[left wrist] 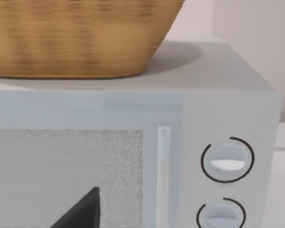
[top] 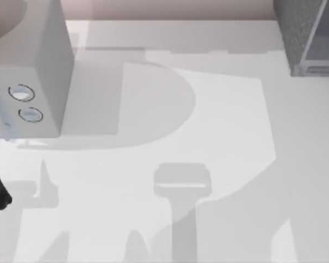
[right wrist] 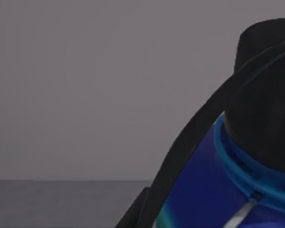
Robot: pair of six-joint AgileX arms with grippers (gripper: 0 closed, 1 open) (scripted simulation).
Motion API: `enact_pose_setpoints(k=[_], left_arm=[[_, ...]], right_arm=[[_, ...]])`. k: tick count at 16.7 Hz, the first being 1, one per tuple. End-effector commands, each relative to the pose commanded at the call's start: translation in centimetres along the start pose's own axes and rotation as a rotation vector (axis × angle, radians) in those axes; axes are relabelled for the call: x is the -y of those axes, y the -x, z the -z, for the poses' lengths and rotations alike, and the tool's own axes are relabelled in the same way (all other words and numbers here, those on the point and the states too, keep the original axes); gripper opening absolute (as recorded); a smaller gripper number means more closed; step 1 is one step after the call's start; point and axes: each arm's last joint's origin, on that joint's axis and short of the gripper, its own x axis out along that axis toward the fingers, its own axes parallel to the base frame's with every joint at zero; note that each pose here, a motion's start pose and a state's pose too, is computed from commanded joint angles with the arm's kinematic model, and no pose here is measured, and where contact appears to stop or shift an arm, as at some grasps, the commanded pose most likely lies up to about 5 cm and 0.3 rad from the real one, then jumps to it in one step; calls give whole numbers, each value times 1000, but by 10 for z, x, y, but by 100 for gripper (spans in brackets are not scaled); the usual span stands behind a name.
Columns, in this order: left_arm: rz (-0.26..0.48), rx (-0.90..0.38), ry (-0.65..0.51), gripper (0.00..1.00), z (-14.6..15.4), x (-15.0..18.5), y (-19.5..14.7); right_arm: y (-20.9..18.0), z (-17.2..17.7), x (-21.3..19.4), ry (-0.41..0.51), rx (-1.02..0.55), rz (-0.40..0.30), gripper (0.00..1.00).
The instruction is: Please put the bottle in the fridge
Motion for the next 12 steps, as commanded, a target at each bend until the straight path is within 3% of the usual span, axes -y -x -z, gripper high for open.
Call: enact_pose_setpoints(k=[6,12], left_arm=[[0,0,0,100,0,0,0],[0,0,0,100,0,0,0]], right_arm=[[-5,0,-2,-1,-5,-3,1],[-5,0,-2,-1,-5,-3,46]])
